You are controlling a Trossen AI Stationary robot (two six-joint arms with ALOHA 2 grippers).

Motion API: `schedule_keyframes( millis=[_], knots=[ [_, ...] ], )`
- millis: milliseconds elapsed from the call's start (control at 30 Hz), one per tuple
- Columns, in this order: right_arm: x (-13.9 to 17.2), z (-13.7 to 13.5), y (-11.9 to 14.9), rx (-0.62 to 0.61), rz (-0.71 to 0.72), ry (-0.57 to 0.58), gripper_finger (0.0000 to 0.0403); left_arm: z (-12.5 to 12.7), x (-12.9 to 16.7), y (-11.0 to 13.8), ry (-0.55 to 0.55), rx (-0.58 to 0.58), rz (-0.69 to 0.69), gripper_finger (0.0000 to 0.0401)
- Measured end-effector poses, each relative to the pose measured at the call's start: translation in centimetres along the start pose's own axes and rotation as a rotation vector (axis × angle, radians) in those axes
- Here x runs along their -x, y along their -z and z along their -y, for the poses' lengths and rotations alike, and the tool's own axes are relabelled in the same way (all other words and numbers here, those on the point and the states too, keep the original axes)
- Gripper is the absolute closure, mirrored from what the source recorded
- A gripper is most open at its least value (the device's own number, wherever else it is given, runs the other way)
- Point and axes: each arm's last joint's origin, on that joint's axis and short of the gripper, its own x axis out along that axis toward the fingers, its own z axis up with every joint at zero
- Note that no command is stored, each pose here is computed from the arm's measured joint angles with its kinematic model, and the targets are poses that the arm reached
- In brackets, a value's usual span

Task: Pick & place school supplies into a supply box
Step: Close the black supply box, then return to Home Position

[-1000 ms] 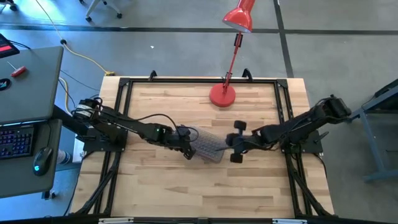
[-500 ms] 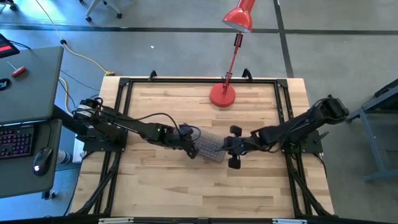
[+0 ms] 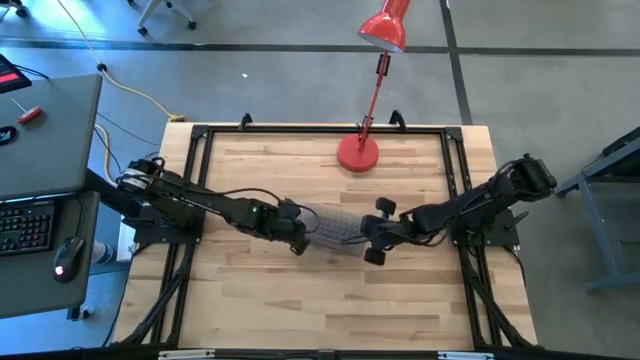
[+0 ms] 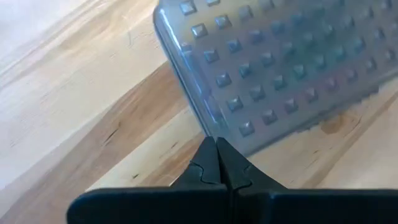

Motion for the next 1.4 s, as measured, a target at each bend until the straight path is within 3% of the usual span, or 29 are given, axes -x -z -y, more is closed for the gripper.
schedule_keyframes(
  millis=[600, 700, 833, 1000, 1133, 1233, 1400],
  knots=[
    [0.4, 2.3, -0.9, 0.146, 0.024, 0.11, 0.0403, 0.5, 0.4, 0.0, 0.047, -0.034, 0.014, 0.0391],
    [2.1, 2.7, -1.6, 0.162, 0.094, 0.105, 0.0403, 0.5, 2.0, -0.7, 0.067, -0.061, 0.015, 0.0391],
    [6.0, 3.8, -2.4, 0.176, 0.221, 0.106, 0.0403, 0.1, 6.3, -2.1, 0.07, -0.151, 0.028, 0.0391],
    [12.0, 6.3, -2.0, 0.13, 0.381, 0.141, 0.0403, -2.7, 13.4, -2.9, -0.05, -0.272, 0.109, 0.0391],
    [15.7, 8.1, -0.4, 0.11, 0.444, 0.086, 0.0403, -6.7, 18.7, -1.7, -0.112, -0.344, 0.25, 0.0378],
    [17.4, 9.0, 0.9, 0.128, 0.457, 0.014, 0.0403, -10.2, 21.0, 0.3, -0.031, -0.438, 0.308, 0.0376],
    [17.4, 9.3, 3.3, 0.276, 0.506, -0.176, 0.0403, -14.9, 20.3, 3.4, 0.294, -0.372, 0.431, 0.0387]
  ],
)
